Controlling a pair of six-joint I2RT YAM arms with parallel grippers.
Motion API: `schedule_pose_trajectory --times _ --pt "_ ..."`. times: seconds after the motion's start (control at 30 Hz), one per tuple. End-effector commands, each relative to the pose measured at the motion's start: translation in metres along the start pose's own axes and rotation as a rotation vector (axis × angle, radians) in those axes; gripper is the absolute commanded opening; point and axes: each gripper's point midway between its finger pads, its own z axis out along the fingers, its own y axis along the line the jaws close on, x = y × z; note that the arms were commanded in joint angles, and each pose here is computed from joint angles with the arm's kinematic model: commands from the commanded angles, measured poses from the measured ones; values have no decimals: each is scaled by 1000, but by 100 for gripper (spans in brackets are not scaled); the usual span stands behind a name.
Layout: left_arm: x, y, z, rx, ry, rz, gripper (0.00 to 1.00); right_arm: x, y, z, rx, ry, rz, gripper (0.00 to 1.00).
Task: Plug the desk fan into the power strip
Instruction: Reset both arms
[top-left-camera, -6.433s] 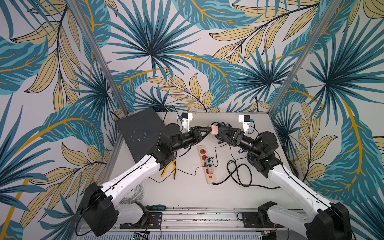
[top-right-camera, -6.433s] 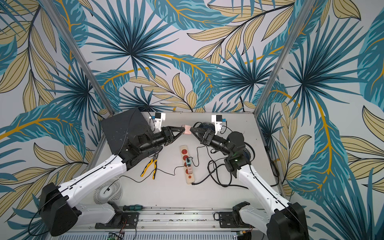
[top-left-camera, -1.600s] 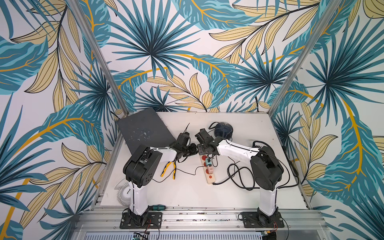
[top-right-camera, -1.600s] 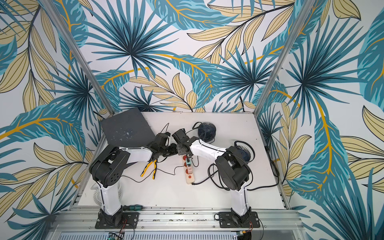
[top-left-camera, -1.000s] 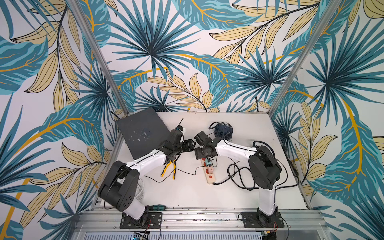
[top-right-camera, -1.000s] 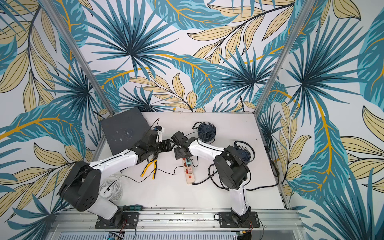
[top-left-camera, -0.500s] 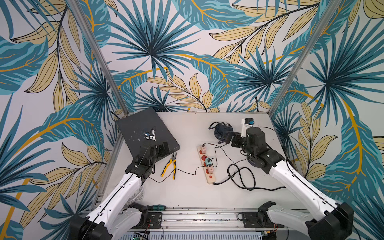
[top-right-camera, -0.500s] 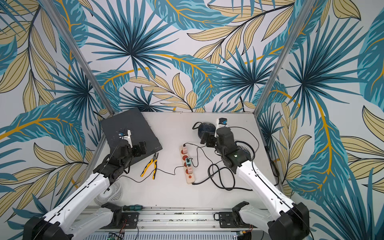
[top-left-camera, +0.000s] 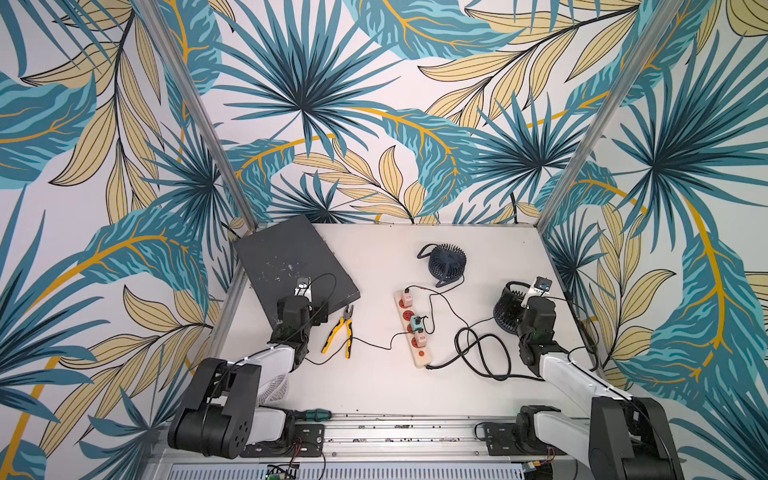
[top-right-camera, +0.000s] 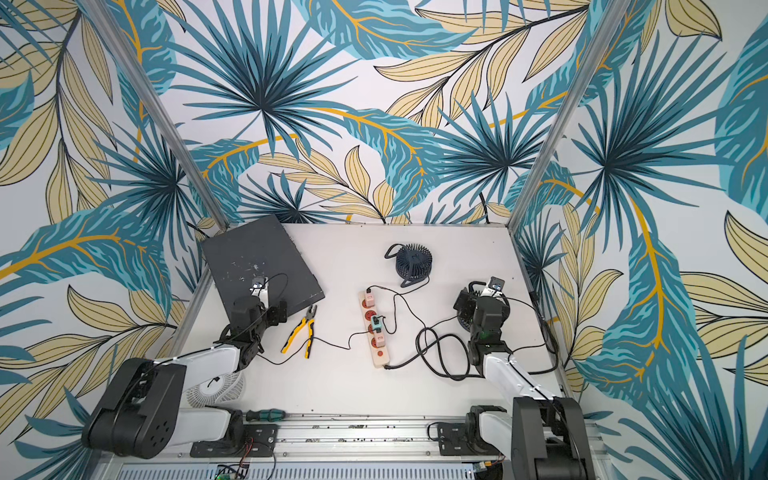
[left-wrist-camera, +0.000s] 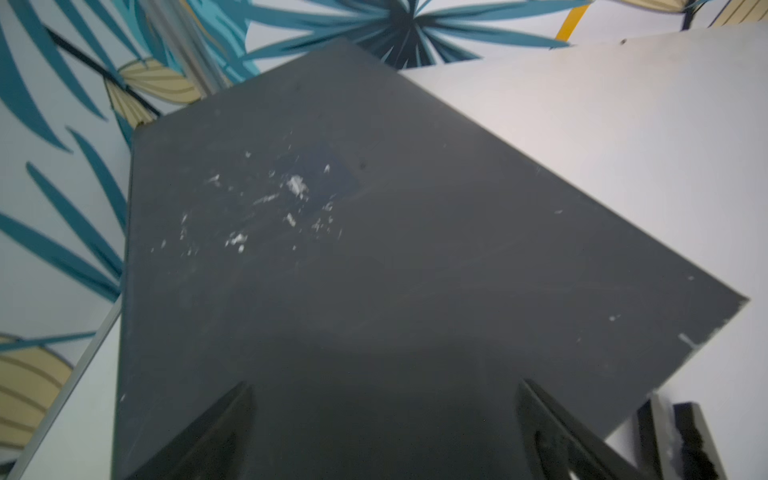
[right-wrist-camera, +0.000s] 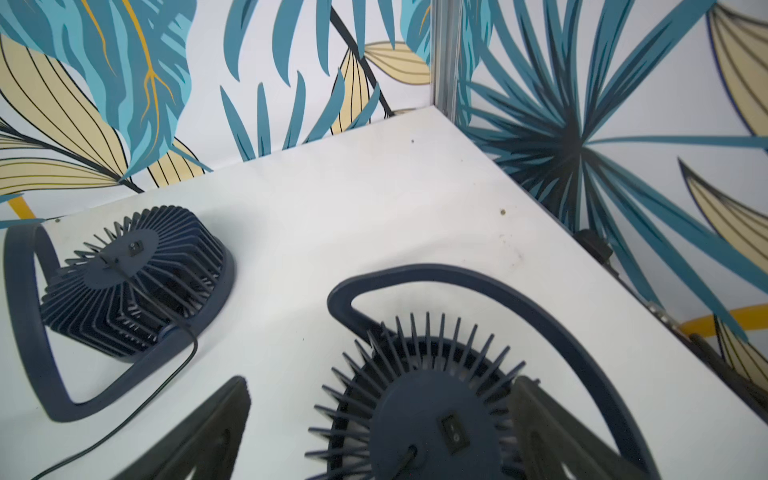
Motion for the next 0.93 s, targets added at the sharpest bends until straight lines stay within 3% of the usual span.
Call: schedule_pose_trajectory --times 0.0,0.17,0.37,0.43,0.9 --pt "-31 -9 14 93 -157 38 100 -21 -5 4 -3 -168 -39 100" --pt "-29 3 21 62 -127 -11 100 -19 15 16 -104 -175 -132 100" --pt "-29 4 21 61 -126 -12 100 -12 23 5 -189 -296 -188 100" --pt "-29 3 21 62 -126 -10 100 -8 22 12 -189 -249 -179 100" --pt "-29 3 21 67 -123 -12 100 -9 17 14 -199 -246 -161 100"
